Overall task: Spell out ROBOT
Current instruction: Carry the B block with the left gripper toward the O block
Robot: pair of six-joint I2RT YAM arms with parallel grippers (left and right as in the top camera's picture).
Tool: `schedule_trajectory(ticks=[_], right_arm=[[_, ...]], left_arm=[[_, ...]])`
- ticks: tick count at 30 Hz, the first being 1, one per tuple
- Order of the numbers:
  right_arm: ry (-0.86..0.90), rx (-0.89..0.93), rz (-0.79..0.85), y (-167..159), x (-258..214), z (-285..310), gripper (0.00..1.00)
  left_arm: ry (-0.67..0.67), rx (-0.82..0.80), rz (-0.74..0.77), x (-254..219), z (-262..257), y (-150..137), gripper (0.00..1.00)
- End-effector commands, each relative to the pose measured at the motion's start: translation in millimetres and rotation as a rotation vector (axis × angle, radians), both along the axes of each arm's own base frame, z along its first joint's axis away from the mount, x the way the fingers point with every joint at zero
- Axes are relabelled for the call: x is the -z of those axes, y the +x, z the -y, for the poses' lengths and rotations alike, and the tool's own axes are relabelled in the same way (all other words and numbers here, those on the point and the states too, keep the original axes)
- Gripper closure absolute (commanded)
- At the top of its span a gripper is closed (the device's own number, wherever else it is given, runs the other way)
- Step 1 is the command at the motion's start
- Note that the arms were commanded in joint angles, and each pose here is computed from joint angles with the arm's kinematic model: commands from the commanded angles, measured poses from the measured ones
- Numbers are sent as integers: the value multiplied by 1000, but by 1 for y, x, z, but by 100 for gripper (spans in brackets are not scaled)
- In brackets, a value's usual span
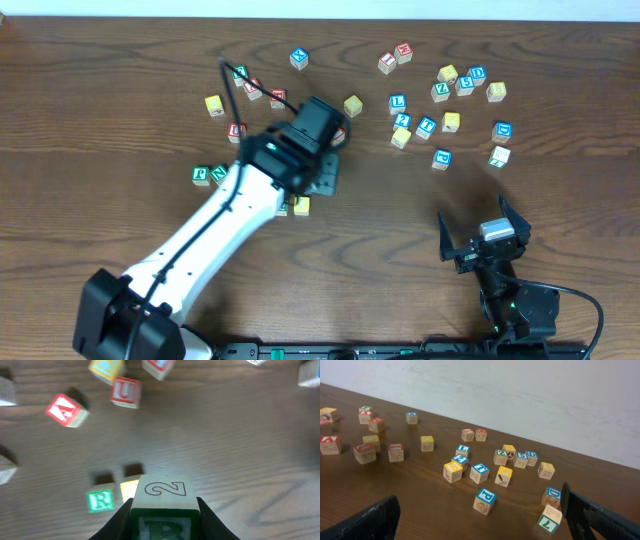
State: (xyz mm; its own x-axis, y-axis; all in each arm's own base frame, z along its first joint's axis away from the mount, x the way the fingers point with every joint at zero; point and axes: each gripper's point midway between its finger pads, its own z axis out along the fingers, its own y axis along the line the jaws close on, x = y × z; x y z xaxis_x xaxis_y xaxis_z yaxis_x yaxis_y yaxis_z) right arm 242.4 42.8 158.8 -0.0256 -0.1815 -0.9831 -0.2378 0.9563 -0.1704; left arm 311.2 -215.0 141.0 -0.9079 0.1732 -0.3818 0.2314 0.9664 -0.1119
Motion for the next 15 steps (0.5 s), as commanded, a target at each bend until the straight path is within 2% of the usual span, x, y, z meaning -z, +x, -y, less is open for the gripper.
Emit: schedule_trajectory(ticks=[1, 10, 15], right_arm=[[14, 8, -7, 0, 1, 2, 1], [14, 8, -7, 0, 1, 2, 1], [14, 8, -7, 0, 1, 2, 1]], left_arm=[[78, -28, 28, 11, 9, -1, 81], [195, 32, -83, 79, 33, -18, 81], [220, -6, -127, 104, 34, -19, 81]])
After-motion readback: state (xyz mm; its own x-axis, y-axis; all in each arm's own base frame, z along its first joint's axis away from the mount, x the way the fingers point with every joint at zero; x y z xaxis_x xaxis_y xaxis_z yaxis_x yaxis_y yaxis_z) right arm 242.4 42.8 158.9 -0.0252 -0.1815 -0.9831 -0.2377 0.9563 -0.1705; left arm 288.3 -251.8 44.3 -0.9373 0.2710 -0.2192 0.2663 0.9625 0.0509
